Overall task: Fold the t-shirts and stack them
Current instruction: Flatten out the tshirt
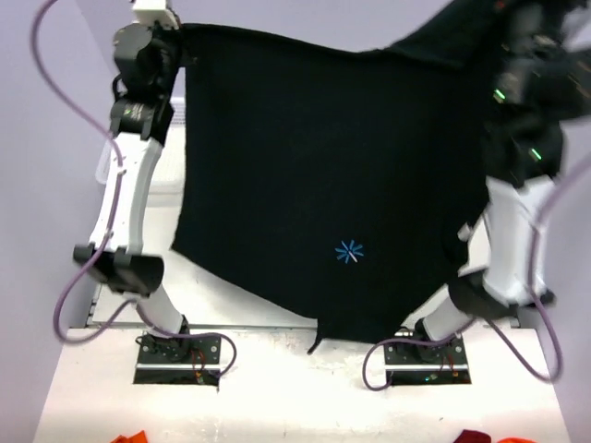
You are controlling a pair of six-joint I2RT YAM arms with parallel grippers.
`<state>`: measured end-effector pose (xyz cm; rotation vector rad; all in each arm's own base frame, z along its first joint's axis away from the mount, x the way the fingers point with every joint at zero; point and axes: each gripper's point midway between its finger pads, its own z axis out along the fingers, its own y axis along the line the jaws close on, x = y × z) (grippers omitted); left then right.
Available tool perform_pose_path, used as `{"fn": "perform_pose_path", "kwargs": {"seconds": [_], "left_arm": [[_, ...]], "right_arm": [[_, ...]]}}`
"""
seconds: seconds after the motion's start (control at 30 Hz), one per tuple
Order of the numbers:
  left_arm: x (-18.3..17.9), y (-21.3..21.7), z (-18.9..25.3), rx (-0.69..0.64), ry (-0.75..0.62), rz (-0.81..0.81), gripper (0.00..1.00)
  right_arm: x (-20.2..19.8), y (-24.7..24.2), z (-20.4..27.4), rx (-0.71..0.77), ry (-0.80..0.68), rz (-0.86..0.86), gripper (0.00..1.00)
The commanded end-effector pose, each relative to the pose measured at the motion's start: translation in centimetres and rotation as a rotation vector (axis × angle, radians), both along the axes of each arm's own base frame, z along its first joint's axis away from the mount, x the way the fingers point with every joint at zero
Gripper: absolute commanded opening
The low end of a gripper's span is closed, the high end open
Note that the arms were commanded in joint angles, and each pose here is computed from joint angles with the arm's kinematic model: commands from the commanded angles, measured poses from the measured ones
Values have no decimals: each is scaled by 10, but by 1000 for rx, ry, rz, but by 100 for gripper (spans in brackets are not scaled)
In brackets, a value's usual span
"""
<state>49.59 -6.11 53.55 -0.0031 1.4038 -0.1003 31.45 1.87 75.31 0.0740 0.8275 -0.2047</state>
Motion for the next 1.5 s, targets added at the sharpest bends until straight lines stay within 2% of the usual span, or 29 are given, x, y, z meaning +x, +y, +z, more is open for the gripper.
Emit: {"fn": "perform_pose_path", "kwargs": {"seconds": [0.0,0.03,0.07,0.1,0.13,0.2,0.47,0.5,0.63,0.7,0.73,0.77,0.8,0.83,0.87,0.9,0.93,0.97,1.0,1.03,1.07,1.1,1.13,1.17,1.2,1.23,1.3,1.37,1.47], "left_arm": [[39,32,23,24,-140,76,0],[43,33,40,27,-190,39,0],[69,38,23,10,-175,37,0],[68,51,43,5,-232,55,0],[85,49,30,3,-219,15,0],[83,49,46,4,-294,4,0],[23,92,121,-7,-497,2,0],[22,93,118,-2,-488,-18,0],[9,92,115,-22,-487,-42,0],[26,88,80,-30,-408,-69,0],[29,84,69,-38,-378,-89,0],[44,77,36,-46,-302,-124,0],[52,74,15,-55,-258,-133,0],[55,72,-1,-73,-225,-139,0],[67,69,-50,-102,-120,-145,0],[70,67,-73,-123,-67,-155,0],[72,66,-98,-150,-10,-148,0],[70,63,-145,-206,83,-143,0],[68,64,-168,-238,139,-129,0],[59,64,-187,-281,206,-111,0],[46,62,-235,-316,311,-90,0],[35,66,-253,-352,353,-44,0],[15,61,-247,-381,357,-55,0],[-4,55,-277,-397,424,-56,0],[-17,52,-281,-411,439,-55,0],[-40,51,-265,-440,426,-46,0],[-68,50,-278,-478,493,-5,0],[-101,50,-272,-498,526,27,0],[-135,42,-277,-512,586,20,0]], "right_arm": [[63,7,-3,-19,-59,61,0],[73,6,-5,-26,-62,71,0],[84,7,-6,-41,-78,83,0],[83,0,0,-36,-112,77,0],[81,-2,4,-29,-136,89,0],[71,-8,16,-39,-198,119,0],[28,-14,40,-37,-278,195,0],[18,-14,45,-38,-303,194,0],[35,-4,27,-57,-230,258,0],[47,1,13,-52,-196,289,0],[71,3,-11,-33,-123,305,0],[102,6,-45,-11,-12,322,0],[104,8,-49,-11,5,340,0],[129,13,-88,2,108,364,0],[142,17,-114,28,168,388,0],[149,20,-134,45,209,395,0],[170,21,-193,79,336,387,0],[159,25,-201,98,348,394,0],[157,28,-223,112,412,398,0],[161,31,-278,131,519,388,0],[138,33,-276,163,506,399,0],[128,28,-292,213,548,377,0],[120,29,-332,250,625,379,0],[88,33,-324,277,607,405,0],[75,25,-332,319,613,347,0],[64,25,-357,341,655,338,0],[26,18,-365,419,677,331,0],[6,13,-385,463,726,303,0],[-32,-2,-421,539,874,206,0]]}}
